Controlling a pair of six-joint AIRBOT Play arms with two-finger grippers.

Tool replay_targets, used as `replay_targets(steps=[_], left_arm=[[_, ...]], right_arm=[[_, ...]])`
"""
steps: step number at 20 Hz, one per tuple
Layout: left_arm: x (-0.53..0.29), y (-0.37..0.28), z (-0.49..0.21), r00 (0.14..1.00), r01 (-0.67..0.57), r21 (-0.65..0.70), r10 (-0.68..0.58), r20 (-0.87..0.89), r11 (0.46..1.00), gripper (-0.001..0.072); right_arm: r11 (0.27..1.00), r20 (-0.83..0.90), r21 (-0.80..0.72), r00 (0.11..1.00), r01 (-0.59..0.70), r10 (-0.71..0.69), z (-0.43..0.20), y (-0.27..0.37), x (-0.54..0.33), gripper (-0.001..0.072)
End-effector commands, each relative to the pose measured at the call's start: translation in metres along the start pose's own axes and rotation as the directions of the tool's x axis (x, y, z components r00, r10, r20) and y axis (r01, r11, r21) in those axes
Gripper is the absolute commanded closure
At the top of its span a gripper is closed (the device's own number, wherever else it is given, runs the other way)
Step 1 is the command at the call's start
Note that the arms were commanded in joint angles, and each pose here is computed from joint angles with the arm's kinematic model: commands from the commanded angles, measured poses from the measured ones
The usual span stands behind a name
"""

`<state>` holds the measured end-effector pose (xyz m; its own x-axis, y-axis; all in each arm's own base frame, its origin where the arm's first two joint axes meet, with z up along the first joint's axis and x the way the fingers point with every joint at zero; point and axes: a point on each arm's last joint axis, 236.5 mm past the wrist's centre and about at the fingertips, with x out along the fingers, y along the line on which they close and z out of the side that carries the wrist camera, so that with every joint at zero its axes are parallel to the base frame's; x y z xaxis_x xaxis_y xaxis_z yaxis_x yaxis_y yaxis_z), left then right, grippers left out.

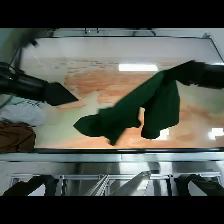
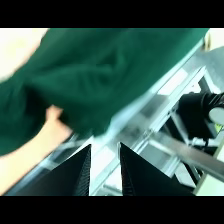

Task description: Fold the shirts.

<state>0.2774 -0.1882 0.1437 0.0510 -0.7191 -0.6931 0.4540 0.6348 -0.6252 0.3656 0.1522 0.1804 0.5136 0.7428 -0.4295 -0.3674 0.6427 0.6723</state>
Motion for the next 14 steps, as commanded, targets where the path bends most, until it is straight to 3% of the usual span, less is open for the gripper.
replay_targets(steps=[1,2,3,5,6,7,8,11,14], left_arm=[[0.059,0.076,-0.040,0.984,-0.027,-0.147,0.000,-0.180,0.989,0.0504],[0.067,0.093,-0.041,0.982,-0.031,-0.198,-0.007,-0.186,0.980,0.0500],[0.072,0.108,-0.042,0.981,-0.025,-0.234,-0.022,-0.195,0.972,0.0406],[0.076,0.117,-0.047,0.973,0.028,-0.294,-0.093,-0.210,0.956,0.0405],[0.077,0.113,-0.048,0.967,0.073,-0.311,-0.144,-0.212,0.948,0.0358],[0.079,0.107,-0.044,0.964,0.115,-0.323,-0.184,-0.192,0.939,0.0006],[0.081,0.101,-0.038,0.963,0.144,-0.320,-0.207,-0.171,0.936,0.0003],[0.100,0.083,-0.040,0.955,0.149,-0.277,-0.210,-0.207,0.949,0.0004],[0.140,0.059,-0.046,0.952,0.136,-0.211,-0.187,-0.242,0.968,0.0005]], right_arm=[[0.980,-0.108,0.142,0.986,0.141,-0.126,-0.031,-0.112,0.057,0.0385],[0.969,-0.134,0.184,0.981,0.162,-0.139,-0.038,-0.137,0.067,0.0153],[0.961,-0.159,0.218,0.978,0.170,-0.137,-0.043,-0.152,0.071,0.0154],[0.948,-0.193,0.259,0.972,0.183,-0.135,-0.050,-0.172,0.057,0.0157],[0.945,-0.207,0.261,0.968,0.198,-0.146,-0.052,-0.180,0.043,0.0159],[0.941,-0.226,0.263,0.961,0.215,-0.157,-0.057,-0.187,0.028,0.0189],[0.936,-0.261,0.265,0.952,0.231,-0.161,-0.065,-0.192,0.012,0.0255],[0.915,-0.348,0.331,0.931,0.228,-0.106,-0.100,-0.187,-0.020,0.0253],[0.862,-0.381,0.393,0.910,0.320,-0.164,-0.132,-0.207,-0.031,0.0253]])
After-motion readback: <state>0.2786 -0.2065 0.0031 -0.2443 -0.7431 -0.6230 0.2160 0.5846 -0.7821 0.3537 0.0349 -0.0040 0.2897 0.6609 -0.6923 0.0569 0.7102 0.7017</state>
